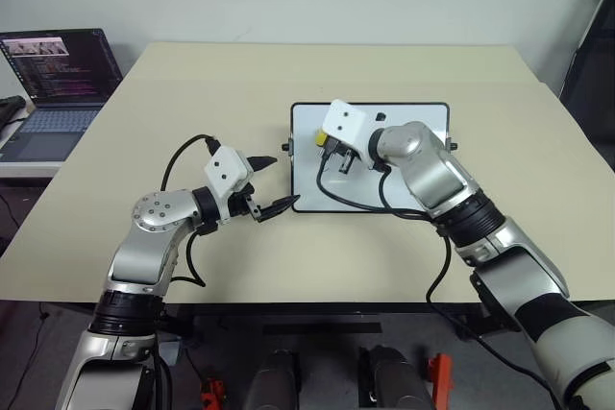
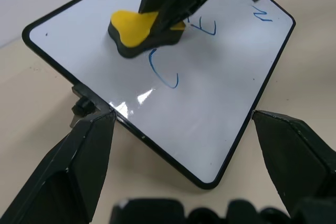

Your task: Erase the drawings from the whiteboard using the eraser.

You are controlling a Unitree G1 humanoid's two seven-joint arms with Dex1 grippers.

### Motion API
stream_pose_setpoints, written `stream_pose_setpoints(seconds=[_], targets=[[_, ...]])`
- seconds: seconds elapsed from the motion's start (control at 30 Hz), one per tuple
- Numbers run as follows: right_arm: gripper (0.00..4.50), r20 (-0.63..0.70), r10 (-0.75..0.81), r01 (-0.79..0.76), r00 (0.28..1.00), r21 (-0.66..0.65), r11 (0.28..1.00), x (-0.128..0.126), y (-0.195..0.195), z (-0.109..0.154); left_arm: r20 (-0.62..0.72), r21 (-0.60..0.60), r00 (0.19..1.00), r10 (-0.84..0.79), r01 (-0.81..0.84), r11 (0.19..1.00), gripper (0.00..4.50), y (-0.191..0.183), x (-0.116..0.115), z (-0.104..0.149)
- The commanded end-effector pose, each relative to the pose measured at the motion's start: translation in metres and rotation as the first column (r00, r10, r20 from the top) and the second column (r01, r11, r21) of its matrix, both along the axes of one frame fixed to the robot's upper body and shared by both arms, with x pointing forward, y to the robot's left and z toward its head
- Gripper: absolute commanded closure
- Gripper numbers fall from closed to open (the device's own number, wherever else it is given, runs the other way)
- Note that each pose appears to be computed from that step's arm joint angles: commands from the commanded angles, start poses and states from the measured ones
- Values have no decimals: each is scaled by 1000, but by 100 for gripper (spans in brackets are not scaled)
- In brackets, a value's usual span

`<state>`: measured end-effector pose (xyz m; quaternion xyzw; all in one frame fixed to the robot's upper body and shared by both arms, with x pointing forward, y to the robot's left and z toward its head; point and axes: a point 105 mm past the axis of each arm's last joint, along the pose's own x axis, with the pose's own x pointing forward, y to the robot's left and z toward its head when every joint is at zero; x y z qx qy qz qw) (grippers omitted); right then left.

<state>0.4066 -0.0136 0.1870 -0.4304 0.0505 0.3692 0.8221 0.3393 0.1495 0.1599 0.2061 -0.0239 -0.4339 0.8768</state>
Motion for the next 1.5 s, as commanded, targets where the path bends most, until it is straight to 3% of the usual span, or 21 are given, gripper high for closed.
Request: stream_pose_setpoints(seconds=[0.03,0.27,0.4,0.5,0.7,0.83,1.0,1.3,1.5], targets=[[416,-84,9,-18,996,-102,995,-8,-2,-41,46,-11,999,-12,12,1000,0,-3,0,12],[416,-189,45,-72,981,-136,988,-25,1,-75,50,-11,999,-4,5,1000,0,0,2,14],[417,-183,26,-53,983,-142,989,-22,-2,-75,51,-11,999,-3,3,1000,0,0,4,14],[417,-190,47,-63,981,-79,995,-23,1,-62,52,-11,999,-3,4,1000,0,0,4,15],[417,-120,223,-204,967,151,967,-45,2,3,66,-37,998,-6,8,999,0,0,5,24],[417,-74,258,-228,963,284,931,-63,-30,37,78,-61,997,-12,17,998,0,1,1,36],[417,-65,126,-103,990,279,955,-77,-117,55,71,-51,997,-4,8,999,0,9,1,41],[417,-109,-50,62,993,104,993,-94,-211,39,40,-37,998,-58,59,998,0,-2,2,37],[417,-119,-78,89,990,96,991,-97,-225,34,27,-23,998,-57,58,998,0,1,2,34]])
